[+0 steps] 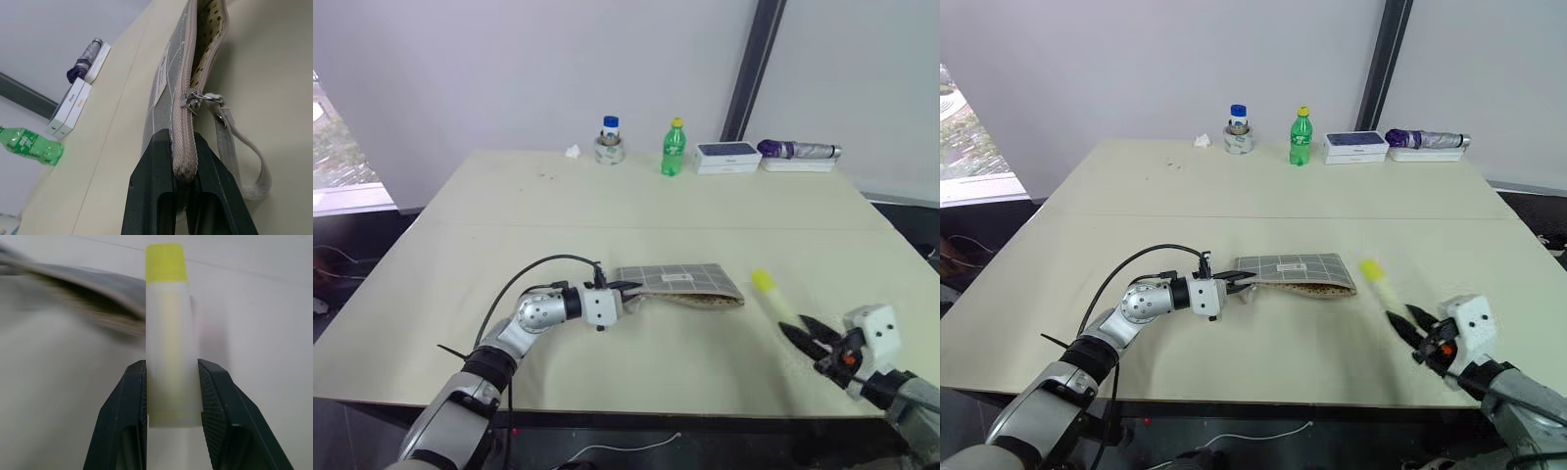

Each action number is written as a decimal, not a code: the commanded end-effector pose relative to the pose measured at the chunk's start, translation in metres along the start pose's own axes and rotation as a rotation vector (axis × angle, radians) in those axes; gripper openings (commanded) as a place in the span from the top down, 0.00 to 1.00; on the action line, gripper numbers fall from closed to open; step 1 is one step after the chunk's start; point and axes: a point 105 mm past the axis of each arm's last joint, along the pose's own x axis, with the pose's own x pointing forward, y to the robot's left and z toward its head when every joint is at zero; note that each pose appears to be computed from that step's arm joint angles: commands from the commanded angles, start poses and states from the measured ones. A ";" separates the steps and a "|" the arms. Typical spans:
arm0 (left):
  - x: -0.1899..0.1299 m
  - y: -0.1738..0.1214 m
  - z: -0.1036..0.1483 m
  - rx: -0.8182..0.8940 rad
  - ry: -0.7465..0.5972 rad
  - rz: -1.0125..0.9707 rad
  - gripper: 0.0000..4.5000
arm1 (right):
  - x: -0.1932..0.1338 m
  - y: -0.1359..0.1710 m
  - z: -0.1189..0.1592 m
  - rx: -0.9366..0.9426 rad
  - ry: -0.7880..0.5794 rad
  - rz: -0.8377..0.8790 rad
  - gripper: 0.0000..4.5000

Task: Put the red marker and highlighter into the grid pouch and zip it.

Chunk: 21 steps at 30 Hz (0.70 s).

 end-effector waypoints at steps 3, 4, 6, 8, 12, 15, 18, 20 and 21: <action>0.004 0.010 0.009 0.024 -0.033 0.035 1.00 | 0.006 0.017 -0.011 -0.129 0.068 0.087 0.80; 0.004 0.010 0.010 0.023 -0.034 0.035 1.00 | 0.007 0.016 -0.015 -0.146 0.082 0.086 0.80; 0.005 0.009 0.011 0.026 -0.041 0.031 1.00 | 0.012 0.012 -0.017 -0.147 0.087 0.066 0.80; 0.005 0.010 0.012 0.028 -0.047 0.031 1.00 | 0.015 0.009 -0.016 -0.166 0.084 0.054 0.80; 0.004 0.007 0.014 0.049 -0.053 0.015 1.00 | 0.020 0.002 -0.016 -0.185 0.088 0.045 0.80; 0.006 0.002 0.017 0.066 -0.068 -0.006 1.00 | 0.024 0.002 -0.017 -0.191 0.095 0.059 0.80; 0.008 -0.002 0.023 0.090 -0.090 -0.029 1.00 | 0.031 0.003 -0.018 -0.219 0.130 0.078 0.80; 0.011 -0.003 0.029 0.108 -0.109 -0.039 1.00 | 0.037 0.003 -0.019 -0.259 0.178 0.086 0.80; 0.012 -0.004 0.031 0.118 -0.117 -0.048 1.00 | 0.041 0.003 -0.017 -0.281 0.195 0.090 0.80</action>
